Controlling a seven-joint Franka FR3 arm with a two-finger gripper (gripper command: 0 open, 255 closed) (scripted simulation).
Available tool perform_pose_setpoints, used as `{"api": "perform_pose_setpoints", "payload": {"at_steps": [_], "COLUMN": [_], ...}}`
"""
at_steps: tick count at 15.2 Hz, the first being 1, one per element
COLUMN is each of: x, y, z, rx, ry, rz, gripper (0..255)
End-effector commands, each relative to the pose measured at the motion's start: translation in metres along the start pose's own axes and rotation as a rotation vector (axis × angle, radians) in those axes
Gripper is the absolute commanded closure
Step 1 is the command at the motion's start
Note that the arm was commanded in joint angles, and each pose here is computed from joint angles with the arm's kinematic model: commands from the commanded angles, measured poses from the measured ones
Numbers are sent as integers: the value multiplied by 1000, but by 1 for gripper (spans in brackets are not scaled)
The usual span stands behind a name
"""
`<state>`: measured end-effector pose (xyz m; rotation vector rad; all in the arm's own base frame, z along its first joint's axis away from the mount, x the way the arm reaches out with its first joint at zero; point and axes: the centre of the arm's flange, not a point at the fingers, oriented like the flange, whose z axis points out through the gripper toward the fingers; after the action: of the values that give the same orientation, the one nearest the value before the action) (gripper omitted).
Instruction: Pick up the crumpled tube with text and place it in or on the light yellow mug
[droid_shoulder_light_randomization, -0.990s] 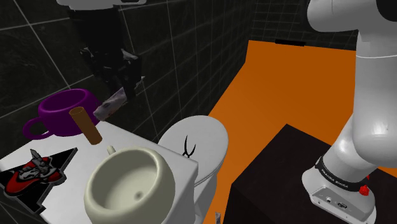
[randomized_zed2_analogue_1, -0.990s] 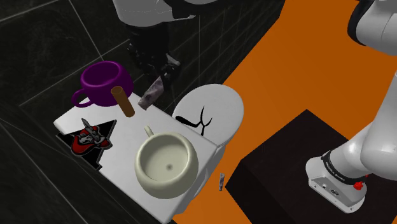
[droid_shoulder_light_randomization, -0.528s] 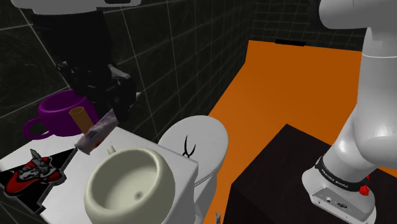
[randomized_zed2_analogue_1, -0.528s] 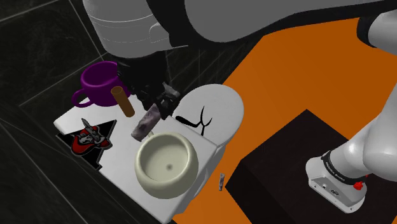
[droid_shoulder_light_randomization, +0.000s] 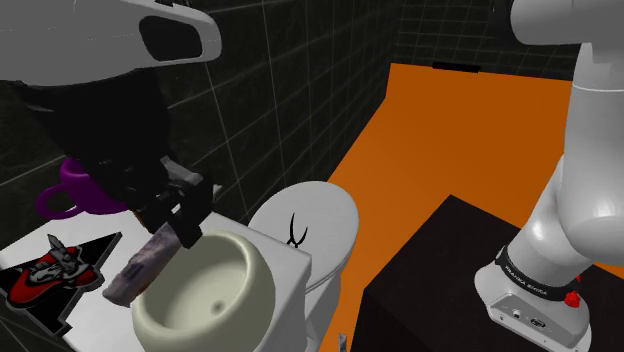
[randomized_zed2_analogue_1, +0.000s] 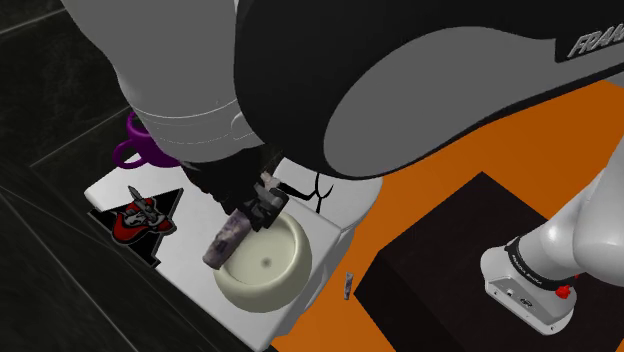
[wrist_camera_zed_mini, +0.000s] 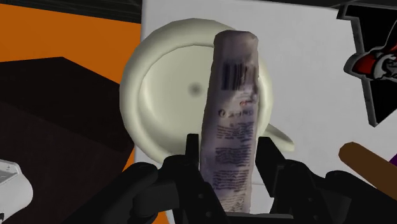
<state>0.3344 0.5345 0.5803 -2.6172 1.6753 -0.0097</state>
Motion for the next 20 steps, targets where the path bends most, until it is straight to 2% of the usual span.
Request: {"api": "perform_pose_setpoints", "payload": {"at_steps": [1,9,17,18,20], "x": [0,1,1,0,0], "y": [1,3,3,2,2], "z": [10,50,50,50,49], "rx": [0,0,0,0,0], "ry": [0,0,0,0,0], "rz": [1,1,1,1,0], "gripper": [255,255,255,0,0]}}
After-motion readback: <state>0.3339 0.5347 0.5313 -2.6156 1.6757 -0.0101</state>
